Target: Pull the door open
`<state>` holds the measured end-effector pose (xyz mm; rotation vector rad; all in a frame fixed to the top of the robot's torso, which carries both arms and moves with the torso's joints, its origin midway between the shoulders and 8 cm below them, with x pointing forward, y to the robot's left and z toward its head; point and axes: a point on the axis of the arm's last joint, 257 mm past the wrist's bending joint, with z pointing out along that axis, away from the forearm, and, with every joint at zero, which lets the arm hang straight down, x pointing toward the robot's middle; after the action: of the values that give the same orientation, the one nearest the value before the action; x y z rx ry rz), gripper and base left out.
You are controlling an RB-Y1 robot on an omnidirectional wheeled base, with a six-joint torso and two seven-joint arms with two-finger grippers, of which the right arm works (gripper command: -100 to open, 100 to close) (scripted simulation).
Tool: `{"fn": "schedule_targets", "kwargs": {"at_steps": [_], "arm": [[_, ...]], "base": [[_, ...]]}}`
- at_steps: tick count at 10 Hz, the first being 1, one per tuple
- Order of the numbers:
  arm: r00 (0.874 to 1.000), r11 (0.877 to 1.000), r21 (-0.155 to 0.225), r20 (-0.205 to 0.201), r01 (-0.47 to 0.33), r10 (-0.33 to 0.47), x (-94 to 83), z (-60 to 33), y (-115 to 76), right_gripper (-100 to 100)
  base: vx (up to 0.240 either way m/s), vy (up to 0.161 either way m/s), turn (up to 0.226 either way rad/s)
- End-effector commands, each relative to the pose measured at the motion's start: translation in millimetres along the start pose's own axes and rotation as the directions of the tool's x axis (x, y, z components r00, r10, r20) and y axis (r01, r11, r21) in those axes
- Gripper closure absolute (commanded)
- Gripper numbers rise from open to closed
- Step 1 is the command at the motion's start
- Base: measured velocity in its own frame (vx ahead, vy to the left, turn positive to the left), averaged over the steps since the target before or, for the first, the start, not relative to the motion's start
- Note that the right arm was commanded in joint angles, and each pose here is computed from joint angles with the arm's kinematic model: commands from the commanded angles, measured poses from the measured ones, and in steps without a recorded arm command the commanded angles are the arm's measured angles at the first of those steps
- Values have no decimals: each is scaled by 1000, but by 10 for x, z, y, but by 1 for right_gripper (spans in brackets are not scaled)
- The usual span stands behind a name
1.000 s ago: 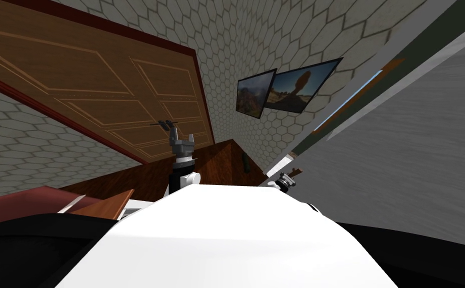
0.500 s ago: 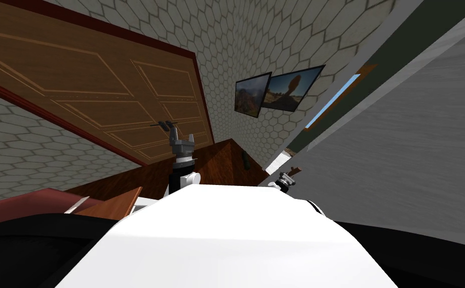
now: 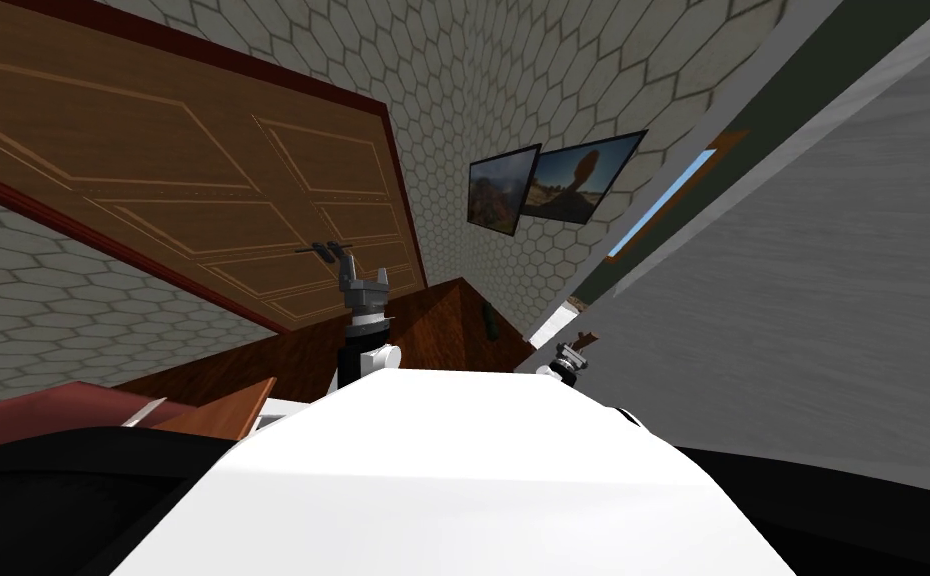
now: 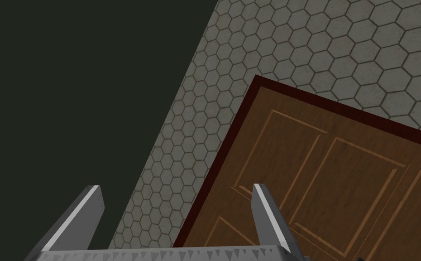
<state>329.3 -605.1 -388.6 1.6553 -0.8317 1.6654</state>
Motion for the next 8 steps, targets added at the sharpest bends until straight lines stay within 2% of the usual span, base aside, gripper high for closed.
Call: {"fn": "schedule_targets", "kwargs": {"at_steps": [1, 3, 4, 8], "arm": [[1000, 1000, 29, -9, -4, 5, 30, 20, -78, 100], [1000, 1000, 29, -9, -4, 5, 30, 20, -78, 100], [1000, 999, 52, -7, -3, 3, 22, 16, -116, 100], [1000, 996, 88, -3, -2, 2, 7, 6, -173, 100]], "base": [[86, -93, -3], [53, -56, 11], [85, -74, -14], [113, -105, 8]]}}
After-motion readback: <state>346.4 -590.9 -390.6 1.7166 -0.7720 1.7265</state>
